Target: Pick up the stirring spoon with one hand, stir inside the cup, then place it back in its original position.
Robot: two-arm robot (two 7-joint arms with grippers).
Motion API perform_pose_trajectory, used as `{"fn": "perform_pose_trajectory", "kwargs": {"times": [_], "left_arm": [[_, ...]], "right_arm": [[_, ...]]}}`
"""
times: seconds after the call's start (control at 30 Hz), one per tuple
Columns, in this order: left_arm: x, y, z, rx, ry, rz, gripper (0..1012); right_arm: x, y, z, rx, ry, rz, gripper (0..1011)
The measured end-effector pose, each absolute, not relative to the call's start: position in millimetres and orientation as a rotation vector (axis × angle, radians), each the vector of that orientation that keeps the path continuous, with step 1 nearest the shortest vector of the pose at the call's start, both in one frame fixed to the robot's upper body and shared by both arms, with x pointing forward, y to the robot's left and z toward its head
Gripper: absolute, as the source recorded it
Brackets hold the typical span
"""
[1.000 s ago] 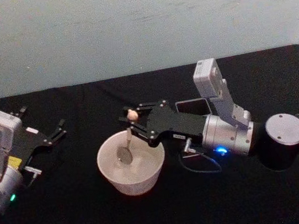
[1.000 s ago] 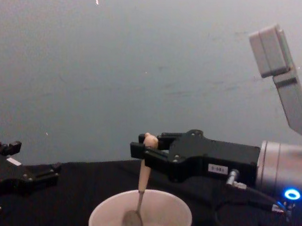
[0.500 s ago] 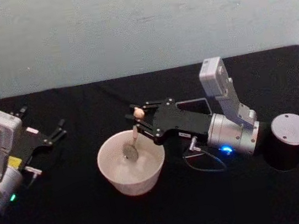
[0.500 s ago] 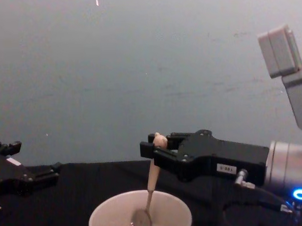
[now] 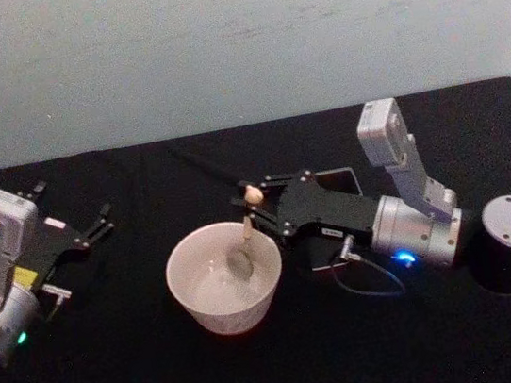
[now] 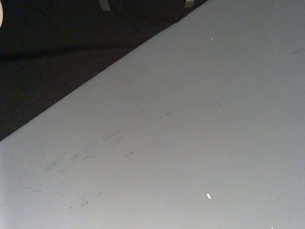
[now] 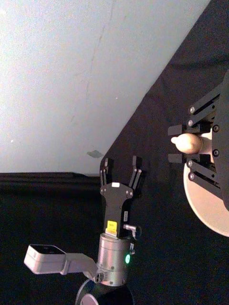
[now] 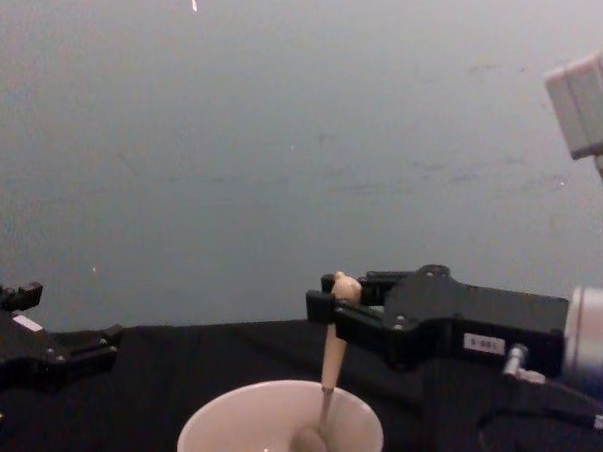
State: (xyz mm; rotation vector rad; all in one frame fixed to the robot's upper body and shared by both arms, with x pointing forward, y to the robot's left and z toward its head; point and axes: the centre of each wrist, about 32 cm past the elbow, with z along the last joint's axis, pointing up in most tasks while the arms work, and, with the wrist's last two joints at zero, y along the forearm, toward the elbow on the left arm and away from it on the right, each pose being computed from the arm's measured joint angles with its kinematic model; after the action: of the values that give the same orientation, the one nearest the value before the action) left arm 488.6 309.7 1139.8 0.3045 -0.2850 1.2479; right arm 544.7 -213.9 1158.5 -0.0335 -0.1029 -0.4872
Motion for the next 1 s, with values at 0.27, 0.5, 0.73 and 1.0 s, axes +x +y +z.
{"fn": "perform_pose_trajectory", "kwargs": {"times": [0.27, 0.5, 0.73, 1.0], "left_arm": [[489, 310, 1140, 0.304, -0.285, 1.248, 1001], [489, 310, 1140, 0.304, -0.285, 1.248, 1001], [489, 310, 1140, 0.304, -0.285, 1.248, 1001], [489, 310, 1140, 0.304, -0.285, 1.248, 1001]], "right_arm": [[533, -222, 1161, -0.039, -0.090, -0.463, 211], [524, -220, 1162, -0.038, -0.073, -0.418, 211], [522, -205, 1160, -0.031, -0.057, -0.379, 211], [531, -191, 1157, -0.031, -0.049, -0.384, 211]]}}
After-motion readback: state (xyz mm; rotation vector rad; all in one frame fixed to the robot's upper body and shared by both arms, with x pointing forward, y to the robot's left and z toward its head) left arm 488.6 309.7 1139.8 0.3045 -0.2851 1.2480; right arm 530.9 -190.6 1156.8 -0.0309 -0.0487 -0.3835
